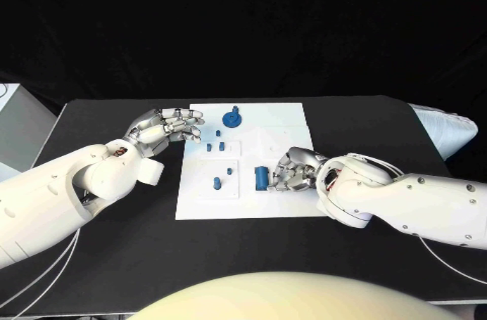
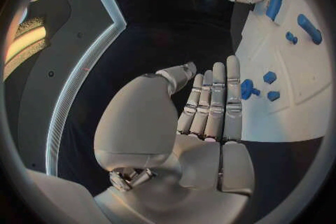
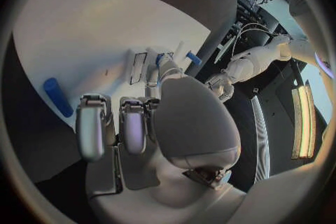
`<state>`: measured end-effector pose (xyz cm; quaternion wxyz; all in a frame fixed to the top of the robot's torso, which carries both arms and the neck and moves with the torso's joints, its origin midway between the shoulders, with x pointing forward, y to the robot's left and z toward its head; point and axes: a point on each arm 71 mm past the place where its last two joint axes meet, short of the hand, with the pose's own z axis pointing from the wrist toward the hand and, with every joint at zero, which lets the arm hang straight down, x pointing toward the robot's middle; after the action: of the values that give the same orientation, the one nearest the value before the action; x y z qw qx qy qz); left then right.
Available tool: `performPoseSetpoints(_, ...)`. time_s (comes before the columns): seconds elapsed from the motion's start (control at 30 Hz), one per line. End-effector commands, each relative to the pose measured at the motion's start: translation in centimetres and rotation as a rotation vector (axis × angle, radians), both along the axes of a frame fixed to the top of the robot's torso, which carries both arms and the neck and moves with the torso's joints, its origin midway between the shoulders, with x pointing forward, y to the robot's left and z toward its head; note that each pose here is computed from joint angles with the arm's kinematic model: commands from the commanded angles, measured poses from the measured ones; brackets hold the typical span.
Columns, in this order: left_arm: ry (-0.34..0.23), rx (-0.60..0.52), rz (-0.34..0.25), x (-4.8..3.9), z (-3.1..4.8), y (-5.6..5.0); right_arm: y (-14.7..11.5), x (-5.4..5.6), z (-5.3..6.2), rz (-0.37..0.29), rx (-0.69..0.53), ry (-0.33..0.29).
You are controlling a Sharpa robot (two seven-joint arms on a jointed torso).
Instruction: Assemble the parts on the task board
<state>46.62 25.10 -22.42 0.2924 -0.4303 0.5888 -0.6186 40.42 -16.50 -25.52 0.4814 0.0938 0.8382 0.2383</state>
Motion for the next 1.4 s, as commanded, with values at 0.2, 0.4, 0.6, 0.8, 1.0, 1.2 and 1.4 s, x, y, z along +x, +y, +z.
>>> performPoseSetpoints(0.2, -0.006, -0.008, -0.016, -0.06, 0.05, -0.2, -1.3, -0.3, 0.5, -0.016, 0.035, -0.007)
performPoseSetpoints(0.4, -0.005, -0.007, -0.014, -0.04, -0.01, -0.1, -4.0, 0.2, 1.5, -0.087, 0.047, -0.004)
performPoseSetpoints(0.6, -0.001, -0.007, -0.013, -0.05, -0.17, -0.1, -7.6, 1.1, 2.0, -0.177, 0.005, 0.000)
performPoseSetpoints(0.8, 0.012, -0.004, -0.008, -0.29, -0.72, 0.1, -10.8, 1.7, 1.8, -0.246, -0.100, 0.009)
performPoseSetpoints(1.0, 0.018, -0.004, -0.009, -0.45, -1.01, 0.1, -11.8, 1.7, 1.9, -0.260, -0.171, 0.004)
performPoseSetpoints(1.2, 0.021, -0.005, -0.009, -0.50, -1.11, 0.1, -11.3, 1.3, 1.7, -0.245, -0.202, 0.014)
performPoseSetpoints(1.4, 0.022, -0.005, -0.010, -0.50, -1.15, 0.1, -10.1, 0.8, 1.1, -0.217, -0.197, 0.031)
